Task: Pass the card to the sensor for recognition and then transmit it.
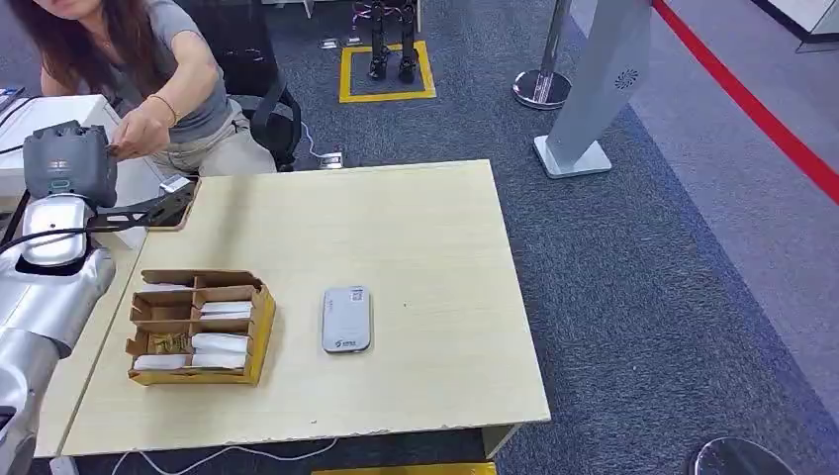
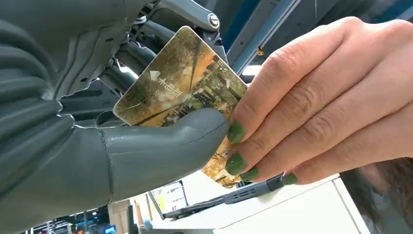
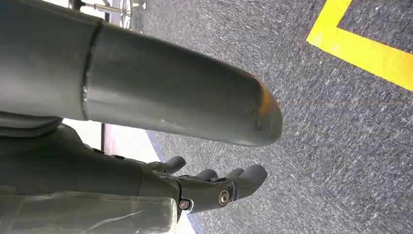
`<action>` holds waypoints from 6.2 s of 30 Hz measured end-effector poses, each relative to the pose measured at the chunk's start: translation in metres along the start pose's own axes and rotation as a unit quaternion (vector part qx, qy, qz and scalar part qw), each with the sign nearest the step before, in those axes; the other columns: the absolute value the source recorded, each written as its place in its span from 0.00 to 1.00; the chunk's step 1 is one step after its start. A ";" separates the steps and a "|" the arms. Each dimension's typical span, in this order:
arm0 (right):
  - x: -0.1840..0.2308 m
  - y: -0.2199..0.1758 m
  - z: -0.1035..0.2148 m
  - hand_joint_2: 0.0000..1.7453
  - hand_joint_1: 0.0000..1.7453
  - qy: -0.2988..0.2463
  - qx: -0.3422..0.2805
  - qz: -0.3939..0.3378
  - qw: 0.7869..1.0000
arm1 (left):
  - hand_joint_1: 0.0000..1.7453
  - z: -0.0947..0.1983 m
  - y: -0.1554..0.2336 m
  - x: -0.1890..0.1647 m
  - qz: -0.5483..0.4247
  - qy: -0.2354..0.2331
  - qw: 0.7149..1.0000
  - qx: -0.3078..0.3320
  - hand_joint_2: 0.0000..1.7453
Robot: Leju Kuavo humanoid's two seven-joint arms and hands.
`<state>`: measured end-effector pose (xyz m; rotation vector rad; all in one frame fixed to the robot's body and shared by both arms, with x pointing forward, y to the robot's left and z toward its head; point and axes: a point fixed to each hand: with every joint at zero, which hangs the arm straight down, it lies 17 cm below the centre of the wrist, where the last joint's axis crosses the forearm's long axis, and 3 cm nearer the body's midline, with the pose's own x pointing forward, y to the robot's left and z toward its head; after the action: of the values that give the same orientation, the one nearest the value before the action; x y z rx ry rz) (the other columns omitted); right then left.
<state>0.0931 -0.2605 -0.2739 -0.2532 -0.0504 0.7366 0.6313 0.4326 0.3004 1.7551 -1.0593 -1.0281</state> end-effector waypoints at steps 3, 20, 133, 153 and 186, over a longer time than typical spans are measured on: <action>0.000 0.000 0.000 0.00 0.00 0.000 0.000 0.000 1.000 | 0.03 0.000 0.000 0.000 0.001 0.000 1.000 0.000 1.00; 0.001 0.000 0.000 0.00 0.00 -0.001 0.000 0.000 1.000 | 0.00 0.000 -0.001 -0.005 0.007 0.006 1.000 0.001 1.00; -0.030 0.018 -0.002 0.00 0.00 0.013 -0.009 -0.019 1.000 | 0.00 0.314 -0.083 0.038 0.028 -0.124 0.991 -0.053 1.00; -0.031 0.016 -0.003 0.00 0.00 0.013 -0.011 -0.019 1.000 | 0.00 0.321 -0.088 0.056 0.049 -0.139 0.987 -0.067 1.00; -0.031 0.016 -0.003 0.00 0.00 0.012 -0.011 -0.011 1.000 | 0.00 0.327 -0.095 0.076 0.066 -0.145 0.984 -0.078 1.00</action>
<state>0.0603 -0.2707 -0.2792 -0.2827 -0.0388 0.7107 0.3787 0.3167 0.0888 1.4178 -1.2203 -1.2736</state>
